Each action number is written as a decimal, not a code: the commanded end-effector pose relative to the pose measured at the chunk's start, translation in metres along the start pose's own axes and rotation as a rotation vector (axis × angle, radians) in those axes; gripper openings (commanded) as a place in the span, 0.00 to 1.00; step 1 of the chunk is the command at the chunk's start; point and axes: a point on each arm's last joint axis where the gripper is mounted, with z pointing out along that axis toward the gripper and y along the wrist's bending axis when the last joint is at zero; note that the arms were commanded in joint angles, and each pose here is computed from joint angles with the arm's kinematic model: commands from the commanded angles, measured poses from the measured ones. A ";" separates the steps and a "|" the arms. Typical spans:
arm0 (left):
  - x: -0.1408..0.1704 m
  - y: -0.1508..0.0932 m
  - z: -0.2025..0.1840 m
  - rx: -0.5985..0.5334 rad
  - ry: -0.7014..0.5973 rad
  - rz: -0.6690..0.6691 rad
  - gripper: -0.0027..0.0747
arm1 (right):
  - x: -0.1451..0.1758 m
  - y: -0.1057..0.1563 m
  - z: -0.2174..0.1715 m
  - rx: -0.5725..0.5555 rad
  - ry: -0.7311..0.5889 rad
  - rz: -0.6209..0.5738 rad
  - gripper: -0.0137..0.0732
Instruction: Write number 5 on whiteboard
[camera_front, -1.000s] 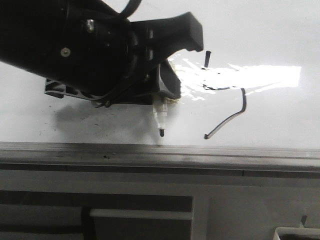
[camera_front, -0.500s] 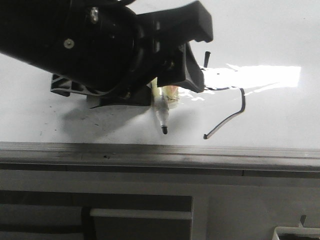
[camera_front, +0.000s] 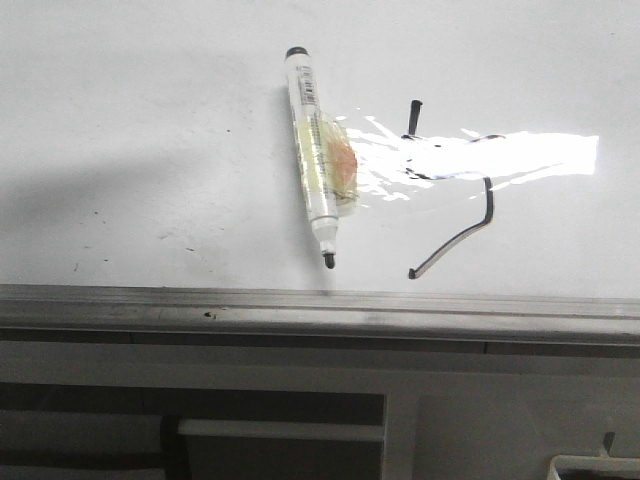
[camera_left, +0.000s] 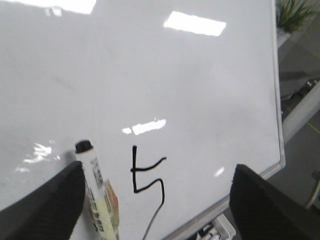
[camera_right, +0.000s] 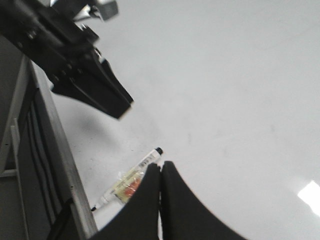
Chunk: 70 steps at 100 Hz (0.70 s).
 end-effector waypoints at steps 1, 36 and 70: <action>-0.017 -0.001 -0.032 0.009 -0.163 0.093 0.62 | -0.001 -0.007 -0.016 0.133 -0.018 0.013 0.09; 0.029 0.024 -0.090 0.023 -0.221 0.145 0.01 | 0.063 0.023 -0.068 0.335 0.081 0.065 0.09; 0.040 0.024 -0.091 0.046 -0.162 0.147 0.01 | 0.091 0.040 -0.063 0.229 0.262 0.125 0.08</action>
